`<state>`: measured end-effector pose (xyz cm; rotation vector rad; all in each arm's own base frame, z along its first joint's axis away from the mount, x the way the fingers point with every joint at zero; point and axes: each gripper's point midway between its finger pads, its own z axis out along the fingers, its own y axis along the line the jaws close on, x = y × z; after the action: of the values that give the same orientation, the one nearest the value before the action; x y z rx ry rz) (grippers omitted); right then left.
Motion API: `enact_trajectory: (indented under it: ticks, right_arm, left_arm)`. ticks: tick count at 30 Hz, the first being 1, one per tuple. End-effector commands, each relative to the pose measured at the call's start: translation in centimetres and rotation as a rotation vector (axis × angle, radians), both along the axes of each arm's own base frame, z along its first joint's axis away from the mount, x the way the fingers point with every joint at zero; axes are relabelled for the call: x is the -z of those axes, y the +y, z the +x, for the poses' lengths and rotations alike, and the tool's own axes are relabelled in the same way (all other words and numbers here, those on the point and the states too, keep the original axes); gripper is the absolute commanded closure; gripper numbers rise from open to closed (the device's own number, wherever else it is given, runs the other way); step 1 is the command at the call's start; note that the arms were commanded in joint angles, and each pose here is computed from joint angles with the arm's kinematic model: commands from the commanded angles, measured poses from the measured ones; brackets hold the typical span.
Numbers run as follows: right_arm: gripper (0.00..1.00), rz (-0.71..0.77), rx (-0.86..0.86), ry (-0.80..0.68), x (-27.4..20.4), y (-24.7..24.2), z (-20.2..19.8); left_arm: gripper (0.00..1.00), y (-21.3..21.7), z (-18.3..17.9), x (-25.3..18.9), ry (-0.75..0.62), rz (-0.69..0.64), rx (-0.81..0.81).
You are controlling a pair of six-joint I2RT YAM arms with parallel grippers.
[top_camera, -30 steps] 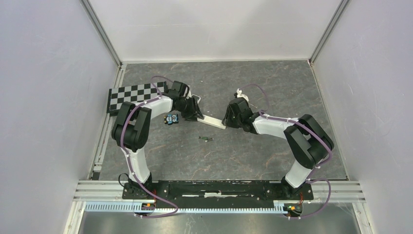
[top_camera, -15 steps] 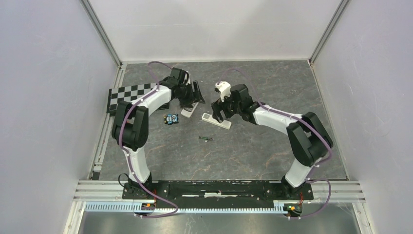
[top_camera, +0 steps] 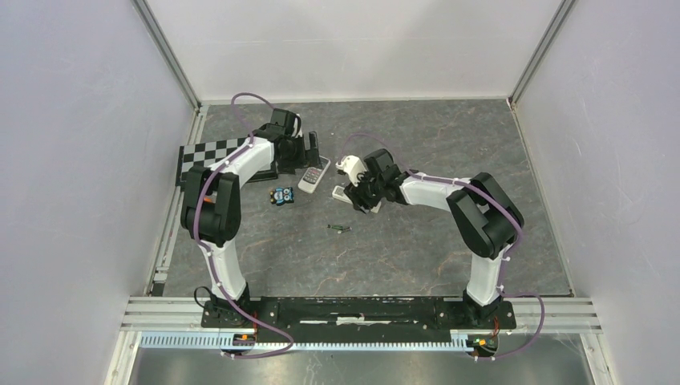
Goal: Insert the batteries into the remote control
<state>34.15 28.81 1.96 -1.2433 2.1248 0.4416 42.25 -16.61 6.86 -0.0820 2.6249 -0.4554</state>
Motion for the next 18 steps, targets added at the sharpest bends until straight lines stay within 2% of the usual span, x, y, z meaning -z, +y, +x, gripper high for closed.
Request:
enact_trajectory:
  ticks: [1, 4, 6, 11, 15, 18]
  right_arm:
    - [0.53, 0.017, 0.112, -0.084, -1.5, 0.3, 2.6]
    - [0.65, 0.067, 0.254, -0.140, -2.9, -0.9, 4.0]
    - [0.68, 0.090, 0.368, -0.148, -3.5, -2.7, 5.0]
    - [0.70, 0.071, 0.684, -0.160, -3.7, -9.3, 6.7]
    - [0.70, 0.073, 0.844, -0.146, -3.4, -13.6, 6.5]
    - [0.69, 0.078, 0.890, -0.108, -2.8, -15.1, 6.1]
  left_arm:
    - [0.00, 1.3, 2.2, -2.0, -0.134, 0.120, 0.085]
    - [0.00, 1.1, 2.5, -1.6, -0.153, 0.124, 0.128]
    - [0.00, 0.6, 2.4, -1.1, -0.146, 0.108, 0.156]
    - [0.00, 0.6, 1.9, 1.1, -0.095, 0.173, 0.171]
    - [0.00, 0.7, 2.2, 2.6, -0.083, 0.236, 0.194]
    - [0.00, 0.7, 2.3, 3.4, -0.056, 0.259, 0.238]
